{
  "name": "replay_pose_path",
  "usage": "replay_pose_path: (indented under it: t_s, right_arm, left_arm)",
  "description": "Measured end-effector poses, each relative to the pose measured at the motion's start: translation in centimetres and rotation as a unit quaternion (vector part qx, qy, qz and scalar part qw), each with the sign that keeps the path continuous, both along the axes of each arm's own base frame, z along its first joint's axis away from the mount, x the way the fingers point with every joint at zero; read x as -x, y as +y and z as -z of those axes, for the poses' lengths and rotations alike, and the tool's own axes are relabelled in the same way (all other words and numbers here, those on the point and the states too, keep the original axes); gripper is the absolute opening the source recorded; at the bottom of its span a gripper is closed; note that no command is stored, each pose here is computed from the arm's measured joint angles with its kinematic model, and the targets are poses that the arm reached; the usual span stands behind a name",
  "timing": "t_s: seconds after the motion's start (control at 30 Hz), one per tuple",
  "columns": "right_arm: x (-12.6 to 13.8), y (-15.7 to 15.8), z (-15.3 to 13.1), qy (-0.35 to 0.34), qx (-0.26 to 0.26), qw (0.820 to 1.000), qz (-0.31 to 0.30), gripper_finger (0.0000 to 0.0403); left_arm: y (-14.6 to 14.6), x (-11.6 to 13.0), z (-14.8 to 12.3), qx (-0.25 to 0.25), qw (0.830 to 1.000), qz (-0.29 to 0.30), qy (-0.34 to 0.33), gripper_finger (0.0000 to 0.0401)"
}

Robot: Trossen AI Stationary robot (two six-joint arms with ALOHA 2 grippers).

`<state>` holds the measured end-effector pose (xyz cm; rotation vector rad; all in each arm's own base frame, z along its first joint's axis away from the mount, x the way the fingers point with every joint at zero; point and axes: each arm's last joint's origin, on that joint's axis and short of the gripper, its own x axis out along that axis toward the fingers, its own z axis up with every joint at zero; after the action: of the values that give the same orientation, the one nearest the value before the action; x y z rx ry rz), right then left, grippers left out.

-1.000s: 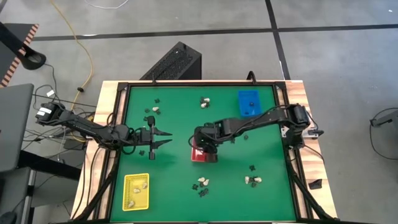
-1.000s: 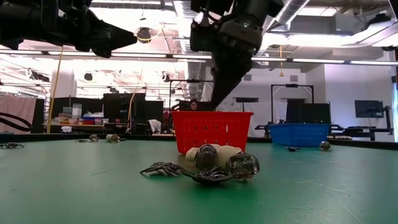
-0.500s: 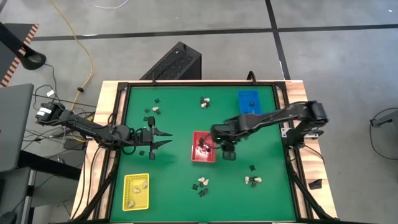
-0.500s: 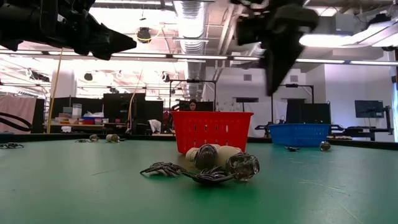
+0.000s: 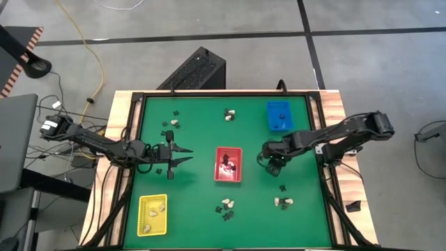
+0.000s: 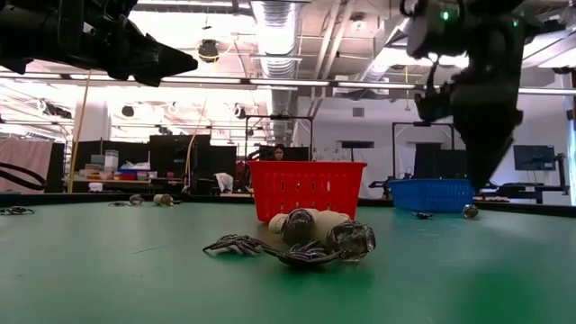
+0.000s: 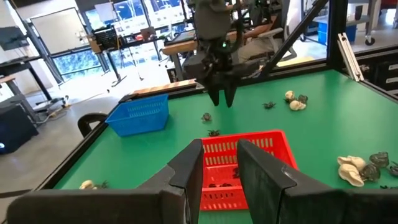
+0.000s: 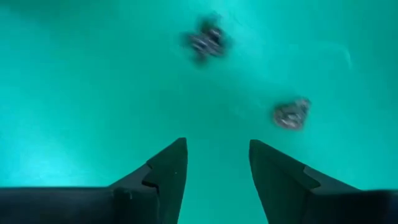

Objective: Sort Halloween decoration
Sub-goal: Put the white skull toy into the yellow bin

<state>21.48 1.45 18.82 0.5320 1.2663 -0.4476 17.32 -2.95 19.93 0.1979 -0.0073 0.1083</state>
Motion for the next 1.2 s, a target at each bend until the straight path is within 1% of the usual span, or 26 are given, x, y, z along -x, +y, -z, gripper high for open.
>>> replay_pose_path:
  t_s: [0.07, 0.17, 0.3, 0.4, 0.57, 0.73, 0.87, 0.97, 1.07, 1.2]
  right_arm:
    - [0.1, -0.3, 0.5, 0.014, -0.003, 1.000, 0.011, 0.0215]
    - [0.0, -0.5, 0.7, 0.021, -0.020, 1.000, 0.007, 0.0226]
    - [0.1, 0.6, 0.4, 0.018, -0.095, 0.995, -0.006, 0.0230]
    - [0.5, 2.3, 0.0, 0.021, -0.132, 0.991, -0.009, 0.0230]
    - [1.6, 6.2, -0.4, 0.040, -0.181, 0.983, -0.021, 0.0230]
    - [2.9, 9.8, -0.6, 0.045, -0.203, 0.978, -0.030, 0.0230]
    - [3.9, 11.7, -0.6, 0.035, -0.182, 0.980, -0.066, 0.0230]
    - [4.7, 12.6, -0.6, 0.018, -0.150, 0.982, -0.117, 0.0230]
    - [5.1, 13.1, -0.5, -0.001, -0.117, 0.983, -0.141, 0.0230]
    - [5.5, 13.5, -0.5, -0.015, -0.095, 0.984, -0.151, 0.0230]
  left_arm:
    - [0.0, 0.0, 0.0, 0.004, 1.000, 0.000, -0.001, 0.0089]
    - [0.0, 0.0, 0.0, 0.012, 1.000, 0.000, -0.002, 0.0089]
    - [0.0, 0.0, 0.0, 0.018, 1.000, 0.001, -0.002, 0.0089]
    - [0.0, 0.0, 0.0, 0.019, 1.000, 0.001, -0.002, 0.0089]
    - [0.0, 0.0, 0.0, 0.016, 1.000, 0.001, -0.002, 0.0089]
    - [0.0, 0.0, 0.0, 0.010, 1.000, 0.000, -0.001, 0.0089]
    - [0.0, 0.0, 0.0, 0.008, 1.000, 0.000, -0.001, 0.0089]
    - [0.0, 0.0, 0.0, 0.008, 1.000, 0.000, -0.001, 0.0089]
    - [0.0, 0.0, 0.0, 0.011, 1.000, 0.000, -0.001, 0.0089]
    - [0.0, 0.0, 0.0, 0.011, 1.000, 0.000, -0.001, 0.0089]
